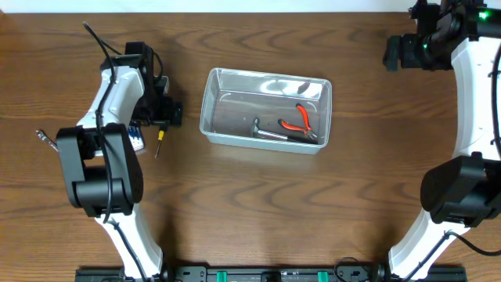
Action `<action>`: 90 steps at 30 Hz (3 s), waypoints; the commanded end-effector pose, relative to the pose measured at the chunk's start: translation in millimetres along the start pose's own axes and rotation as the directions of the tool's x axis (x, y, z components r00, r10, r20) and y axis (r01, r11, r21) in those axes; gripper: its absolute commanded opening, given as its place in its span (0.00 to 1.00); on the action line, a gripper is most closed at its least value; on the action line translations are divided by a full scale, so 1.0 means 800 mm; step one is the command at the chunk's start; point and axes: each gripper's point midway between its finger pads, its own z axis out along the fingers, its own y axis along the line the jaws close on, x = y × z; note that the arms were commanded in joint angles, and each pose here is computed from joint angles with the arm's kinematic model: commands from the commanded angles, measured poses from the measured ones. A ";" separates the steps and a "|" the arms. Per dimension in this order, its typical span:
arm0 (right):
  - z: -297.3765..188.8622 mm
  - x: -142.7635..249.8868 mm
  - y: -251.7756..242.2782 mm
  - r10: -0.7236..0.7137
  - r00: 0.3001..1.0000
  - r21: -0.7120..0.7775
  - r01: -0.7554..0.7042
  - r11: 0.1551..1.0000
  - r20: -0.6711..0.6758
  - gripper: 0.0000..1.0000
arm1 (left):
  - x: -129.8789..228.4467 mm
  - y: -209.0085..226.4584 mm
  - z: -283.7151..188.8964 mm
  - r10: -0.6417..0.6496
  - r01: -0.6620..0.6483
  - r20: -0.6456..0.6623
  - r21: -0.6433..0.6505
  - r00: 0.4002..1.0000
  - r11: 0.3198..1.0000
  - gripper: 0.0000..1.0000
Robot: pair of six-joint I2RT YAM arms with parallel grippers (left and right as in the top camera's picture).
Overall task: Pack container
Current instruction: 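Retract the right arm and move the left gripper over the screwdriver, then grasp the black-yellow screwdriver handle with the left gripper, then carry the screwdriver into the container and release it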
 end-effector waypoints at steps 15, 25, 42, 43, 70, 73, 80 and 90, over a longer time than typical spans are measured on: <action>0.001 0.004 -0.004 0.013 1.000 -0.005 -0.013 1.000 -0.013 0.99 | -0.009 -0.001 0.039 0.202 -0.202 -0.017 0.009 0.979 0.979 0.98; 0.001 0.006 -0.003 -0.009 1.000 -0.007 0.009 1.000 -0.020 0.99 | -0.015 -0.001 0.057 0.202 -0.202 -0.017 0.009 0.979 0.979 0.98; 0.001 0.009 -0.003 -0.009 1.000 -0.007 0.009 1.000 -0.030 0.99 | -0.010 -0.001 0.058 0.140 -0.139 -0.035 0.012 0.990 0.990 0.73; 0.001 0.009 -0.003 -0.008 1.000 -0.007 0.008 1.000 -0.030 0.99 | -0.010 -0.001 0.058 0.127 -0.127 -0.035 0.011 0.991 0.992 0.68; 0.001 0.009 -0.003 -0.008 0.999 -0.008 0.008 1.000 -0.031 0.99 | -0.009 -0.001 0.058 0.098 -0.098 -0.039 0.010 0.994 0.995 0.12; 0.001 0.010 -0.003 -0.008 0.999 -0.008 0.008 1.000 -0.031 0.99 | -0.009 0.000 0.057 0.098 -0.098 -0.039 0.005 0.994 0.995 0.07; 0.001 0.010 -0.003 -0.007 0.999 -0.008 0.007 1.000 -0.031 0.99 | -0.010 0.025 0.032 0.036 -0.040 -0.031 -0.113 0.999 0.993 0.06; 0.001 0.009 -0.003 -0.008 1.000 -0.008 0.007 1.000 -0.031 0.99 | -0.048 -0.016 -0.199 0.165 -0.120 0.305 -0.159 0.938 0.980 0.06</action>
